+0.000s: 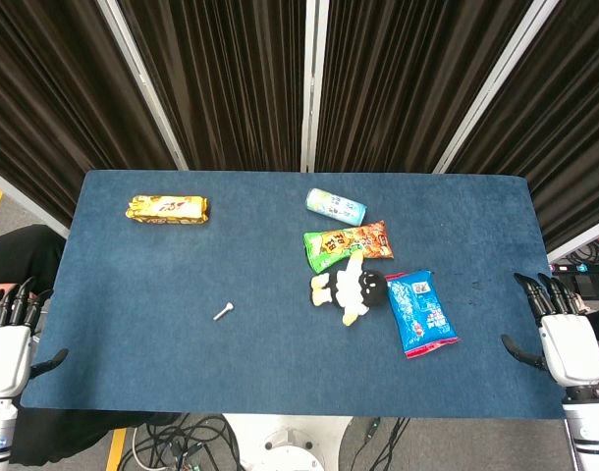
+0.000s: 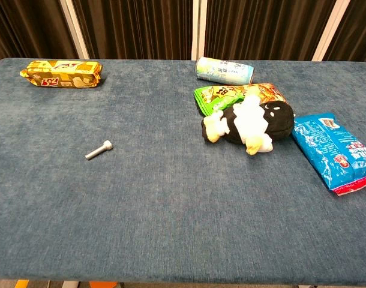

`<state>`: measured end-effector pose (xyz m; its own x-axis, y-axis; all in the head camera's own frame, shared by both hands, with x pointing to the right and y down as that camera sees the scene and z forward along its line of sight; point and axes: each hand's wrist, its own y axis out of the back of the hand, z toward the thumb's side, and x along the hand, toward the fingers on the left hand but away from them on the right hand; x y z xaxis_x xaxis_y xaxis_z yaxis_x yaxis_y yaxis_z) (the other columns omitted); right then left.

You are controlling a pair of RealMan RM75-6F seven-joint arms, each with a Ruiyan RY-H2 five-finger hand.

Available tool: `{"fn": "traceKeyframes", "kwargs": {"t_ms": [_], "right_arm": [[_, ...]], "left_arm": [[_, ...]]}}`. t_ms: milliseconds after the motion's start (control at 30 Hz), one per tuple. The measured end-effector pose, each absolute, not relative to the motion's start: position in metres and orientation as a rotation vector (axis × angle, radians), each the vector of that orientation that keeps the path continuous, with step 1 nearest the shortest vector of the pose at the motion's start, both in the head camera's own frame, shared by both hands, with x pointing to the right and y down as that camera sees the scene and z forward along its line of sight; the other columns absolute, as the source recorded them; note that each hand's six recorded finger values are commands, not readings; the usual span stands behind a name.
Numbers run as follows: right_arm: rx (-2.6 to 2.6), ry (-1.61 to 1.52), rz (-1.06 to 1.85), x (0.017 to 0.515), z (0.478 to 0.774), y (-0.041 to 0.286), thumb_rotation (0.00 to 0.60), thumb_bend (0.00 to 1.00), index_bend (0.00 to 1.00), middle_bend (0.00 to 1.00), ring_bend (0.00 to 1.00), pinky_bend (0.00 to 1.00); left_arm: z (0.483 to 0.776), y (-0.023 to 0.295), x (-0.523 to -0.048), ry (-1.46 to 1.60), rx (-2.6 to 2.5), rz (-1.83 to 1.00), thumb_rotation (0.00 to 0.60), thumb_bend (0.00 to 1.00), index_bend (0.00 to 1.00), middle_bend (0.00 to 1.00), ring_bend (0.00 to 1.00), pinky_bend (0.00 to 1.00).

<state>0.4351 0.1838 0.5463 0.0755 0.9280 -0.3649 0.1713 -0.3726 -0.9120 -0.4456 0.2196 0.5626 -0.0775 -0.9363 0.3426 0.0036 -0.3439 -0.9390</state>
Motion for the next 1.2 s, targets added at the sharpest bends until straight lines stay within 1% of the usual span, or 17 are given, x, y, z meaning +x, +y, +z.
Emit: {"fn": "traceKeyframes", "kwargs": {"t_ms": [333,733,833,933,1100,1200], "right_arm": [[-1.645,-1.114,1.359,0.437,0.545,0.187,0.6,0.16,0.08,0.13,0.0,0.0],[-1.635,-1.115,1.346,0.437,0.541,0.188,0.6,0.16,0.08,0.13,0.0,0.0],[-1.638,-1.111,1.345,0.437,0.541,0.187,0.6,0.16,0.08,0.13,0.0,0.0],[-1.639,-1.108,1.346,0.437,0.542,0.187,0.6,0.16,0.08,0.13,0.0,0.0],[-1.637,-1.111,1.358,0.439,0.543,0.186,0.6,0.16,0.08,0.13,0.0,0.0],[-1.632,-1.111,1.366,0.441,0.544,0.185,0.6,0.16,0.08,0.13,0.0,0.0]], "left_arm": [[0.563,0.222,-0.445,1.064,-1.416,-1.533,0.6,0.1,0.15,0.01,0.0,0.0],[0.568,0.212,-0.432,1.006,-1.468,-1.494,0.6,0.09,0.15,0.01,0.0,0.0],[0.572,0.204,-0.42,0.989,-1.527,-1.459,0.6,0.09,0.16,0.01,0.0,0.0],[0.58,0.193,-0.403,0.952,-1.595,-1.417,0.6,0.09,0.18,0.04,0.0,0.0],[0.603,0.175,-0.365,0.891,-1.731,-1.341,0.6,0.09,0.22,0.05,0.0,0.0],[0.62,0.166,-0.342,0.872,-1.815,-1.323,0.6,0.11,0.26,0.08,0.0,0.0]]}}
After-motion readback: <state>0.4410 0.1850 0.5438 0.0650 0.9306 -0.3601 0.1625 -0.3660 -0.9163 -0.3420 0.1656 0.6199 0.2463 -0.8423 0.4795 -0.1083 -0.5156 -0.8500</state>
